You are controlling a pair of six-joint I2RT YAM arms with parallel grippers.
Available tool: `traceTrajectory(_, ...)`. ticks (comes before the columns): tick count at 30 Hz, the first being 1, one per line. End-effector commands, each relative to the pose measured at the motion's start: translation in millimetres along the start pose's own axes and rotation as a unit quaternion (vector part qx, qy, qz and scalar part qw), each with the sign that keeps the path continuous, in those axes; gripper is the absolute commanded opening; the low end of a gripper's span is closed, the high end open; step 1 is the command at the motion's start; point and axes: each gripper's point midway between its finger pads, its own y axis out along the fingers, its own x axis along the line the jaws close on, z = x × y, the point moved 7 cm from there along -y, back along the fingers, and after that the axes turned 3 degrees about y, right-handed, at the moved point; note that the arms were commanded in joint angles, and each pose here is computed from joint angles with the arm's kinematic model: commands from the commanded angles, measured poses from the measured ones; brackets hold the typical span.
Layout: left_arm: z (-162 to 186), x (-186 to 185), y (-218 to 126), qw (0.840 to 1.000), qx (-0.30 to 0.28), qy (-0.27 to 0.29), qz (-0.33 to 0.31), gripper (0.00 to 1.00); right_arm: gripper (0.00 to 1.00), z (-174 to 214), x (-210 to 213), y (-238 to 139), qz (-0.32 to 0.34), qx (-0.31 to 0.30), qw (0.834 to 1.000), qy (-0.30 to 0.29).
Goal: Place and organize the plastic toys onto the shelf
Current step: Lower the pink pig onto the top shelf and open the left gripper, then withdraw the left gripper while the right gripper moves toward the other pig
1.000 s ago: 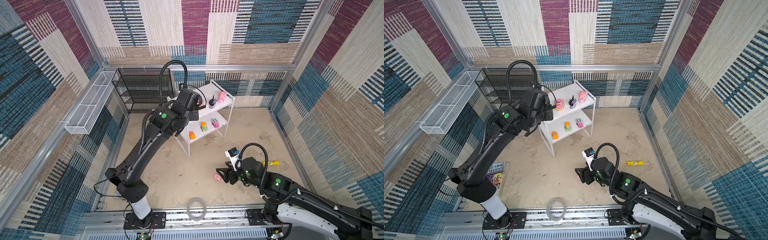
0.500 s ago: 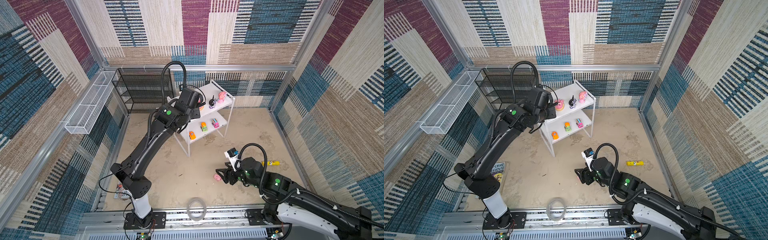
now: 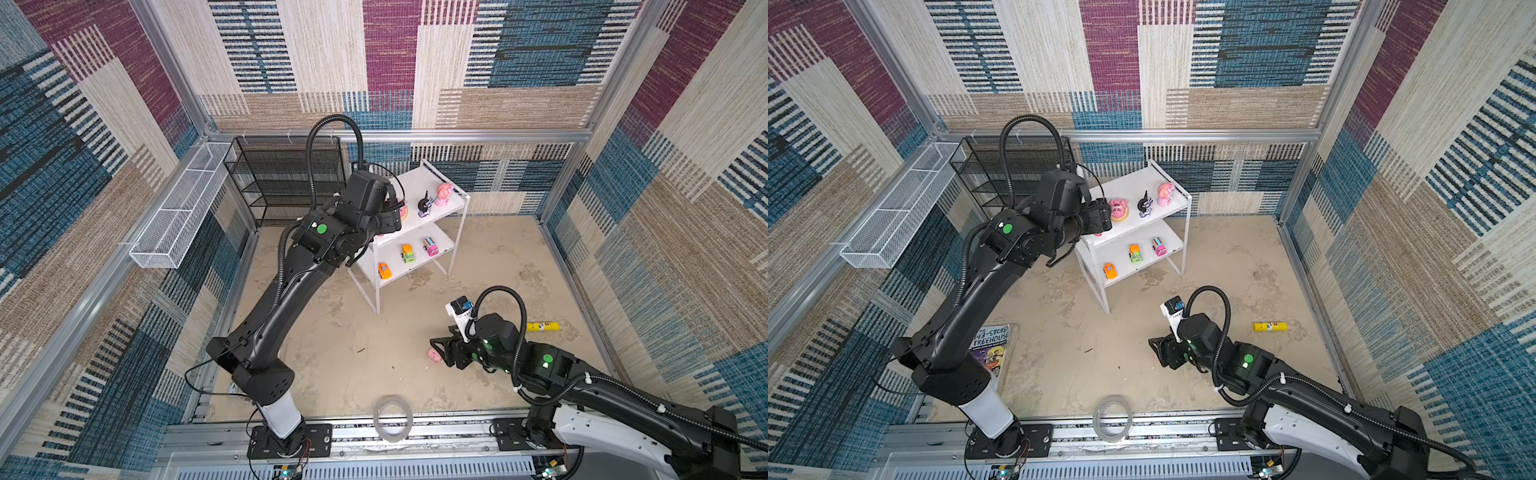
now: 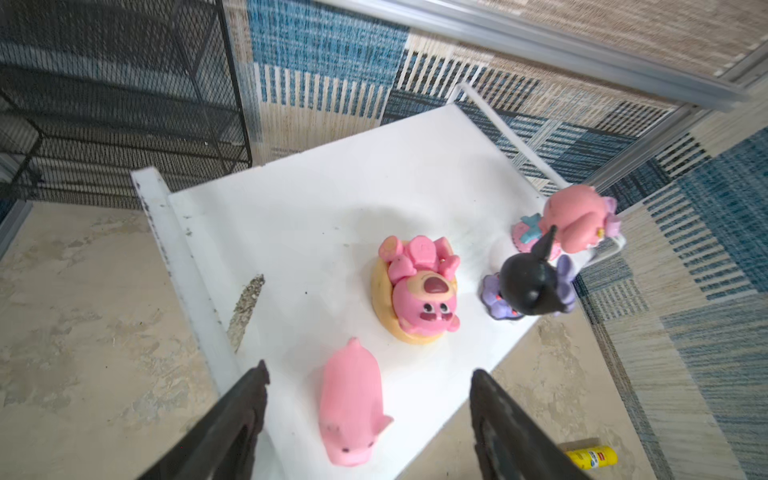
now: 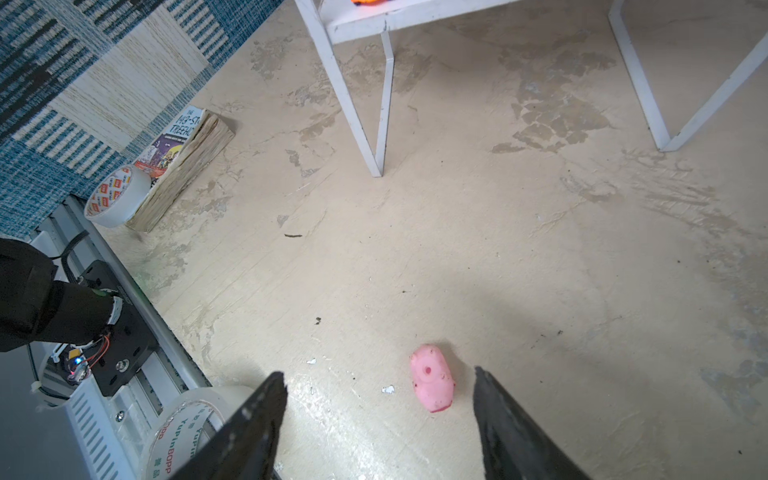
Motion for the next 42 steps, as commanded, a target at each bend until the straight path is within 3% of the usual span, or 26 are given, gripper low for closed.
traceTrajectory(1,-7.2,-2.2,-17.7,0.998,-0.025,0.032,0.043,0.84,0.72,2.4,-0.1,8.8,0.007,0.014,1.0,0.02)
traceTrajectory(3,-5.7,3.4,-32.9,0.997,-0.037,0.04,0.056,0.92,0.72,13.0,-3.7,18.6,0.015,0.033,0.999,0.037)
traceTrajectory(10,37.1,32.4,-74.0,0.991,-0.041,0.08,0.098,0.98,0.72,52.5,-16.7,42.1,0.03,0.083,0.992,0.086)
traceTrajectory(18,129.9,62.7,-77.9,0.987,0.03,0.076,0.138,0.99,0.7,79.6,-21.4,60.4,0.037,0.124,0.988,0.086)
traceTrajectory(22,155.8,71.0,-77.2,0.986,0.039,0.066,0.149,0.99,0.68,79.7,-24.4,70.5,0.057,0.129,0.988,0.066)
traceTrajectory(26,168.1,74.8,-72.8,0.985,0.056,0.077,0.143,0.99,0.64,79.5,-26.0,80.9,0.073,0.137,0.987,0.045)
traceTrajectory(31,171.2,76.0,-68.9,0.984,0.056,0.094,0.138,0.99,0.62,71.7,-11.6,83.0,0.025,0.137,0.99,0.025)
traceTrajectory(37,172.3,70.0,-58.0,0.982,0.059,0.098,0.147,0.99,0.67,39.1,12.6,59.2,-0.072,0.042,0.996,0.013)
traceTrajectory(42,176.1,66.8,-47.7,0.981,0.071,0.1,0.151,0.99,0.67,45.9,3.1,61.7,-0.032,0.059,0.997,0.024)
